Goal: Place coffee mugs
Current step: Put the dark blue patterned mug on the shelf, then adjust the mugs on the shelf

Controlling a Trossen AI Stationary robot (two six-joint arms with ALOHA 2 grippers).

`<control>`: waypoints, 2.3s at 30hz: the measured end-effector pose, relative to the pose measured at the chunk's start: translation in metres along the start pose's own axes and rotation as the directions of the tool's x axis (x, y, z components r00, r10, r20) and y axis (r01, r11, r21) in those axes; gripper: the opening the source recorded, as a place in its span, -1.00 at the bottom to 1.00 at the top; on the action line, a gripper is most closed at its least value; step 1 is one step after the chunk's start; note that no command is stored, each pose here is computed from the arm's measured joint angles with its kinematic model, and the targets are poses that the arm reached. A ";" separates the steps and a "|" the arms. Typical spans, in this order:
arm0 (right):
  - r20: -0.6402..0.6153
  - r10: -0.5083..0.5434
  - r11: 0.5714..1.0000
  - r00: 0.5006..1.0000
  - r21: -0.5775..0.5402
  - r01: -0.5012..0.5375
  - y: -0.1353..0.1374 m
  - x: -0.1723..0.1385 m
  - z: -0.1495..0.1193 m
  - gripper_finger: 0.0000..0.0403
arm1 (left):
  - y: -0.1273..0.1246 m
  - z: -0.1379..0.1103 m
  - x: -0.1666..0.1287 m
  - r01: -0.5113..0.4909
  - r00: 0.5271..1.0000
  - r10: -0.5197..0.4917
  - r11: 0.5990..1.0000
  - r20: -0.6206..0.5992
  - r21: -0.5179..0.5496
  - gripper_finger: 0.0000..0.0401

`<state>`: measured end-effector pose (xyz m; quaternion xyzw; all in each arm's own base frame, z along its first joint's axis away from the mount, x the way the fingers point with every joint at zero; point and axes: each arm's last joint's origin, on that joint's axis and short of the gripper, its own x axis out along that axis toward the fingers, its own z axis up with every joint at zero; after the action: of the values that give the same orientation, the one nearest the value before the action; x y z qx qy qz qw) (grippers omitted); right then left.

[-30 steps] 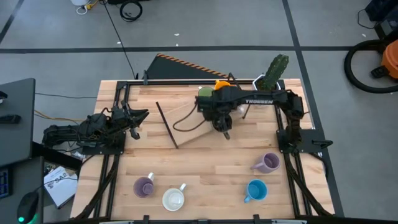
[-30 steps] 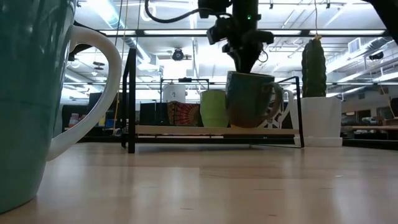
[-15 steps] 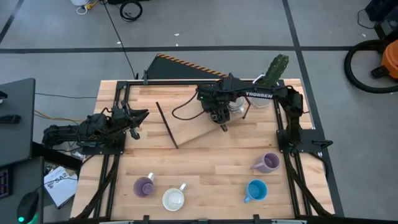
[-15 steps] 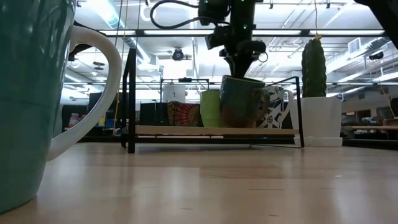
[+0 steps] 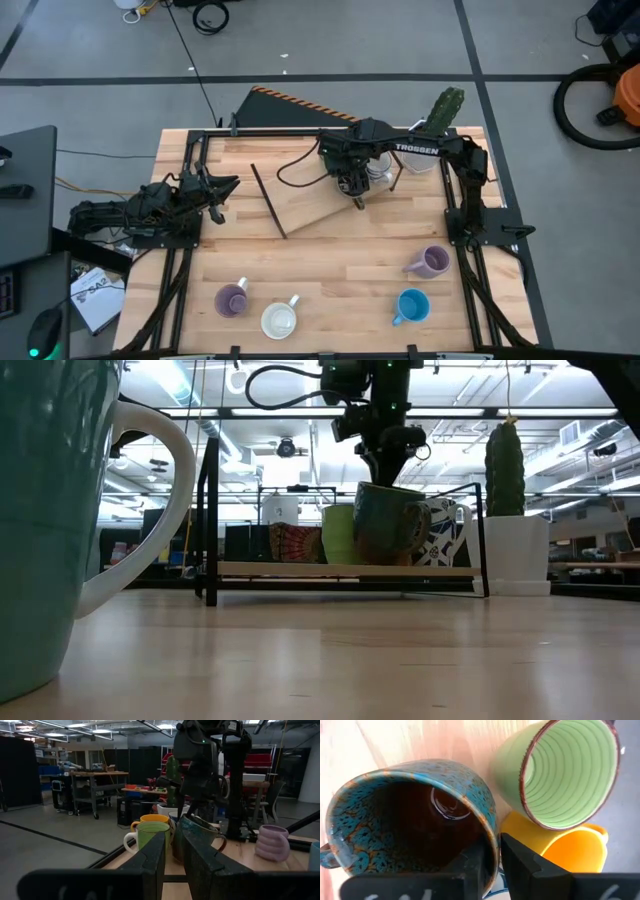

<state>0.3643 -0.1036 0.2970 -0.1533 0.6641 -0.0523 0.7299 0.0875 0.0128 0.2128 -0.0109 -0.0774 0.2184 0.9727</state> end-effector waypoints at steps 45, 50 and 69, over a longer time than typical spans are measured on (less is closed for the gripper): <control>0.184 -0.052 0.999 0.981 0.025 0.048 -0.025 -0.010 0.001 0.03 | 0.000 0.001 0.000 0.000 1.000 0.000 1.000 0.012 -0.006 -0.66; 0.219 -0.027 0.999 0.975 -0.036 0.036 -0.038 0.000 0.001 0.17 | 0.000 0.001 0.000 0.000 1.000 0.000 1.000 0.012 0.001 -0.66; 0.134 0.178 0.979 0.975 -0.125 -0.162 -0.041 0.051 0.005 0.00 | 0.000 0.000 0.001 -0.020 1.000 0.020 0.999 -0.003 0.028 -0.66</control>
<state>0.3804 -0.1561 0.2607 -0.1404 0.6222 0.0595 0.7679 0.0886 0.0134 0.2127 0.0017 -0.0729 0.2290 0.9707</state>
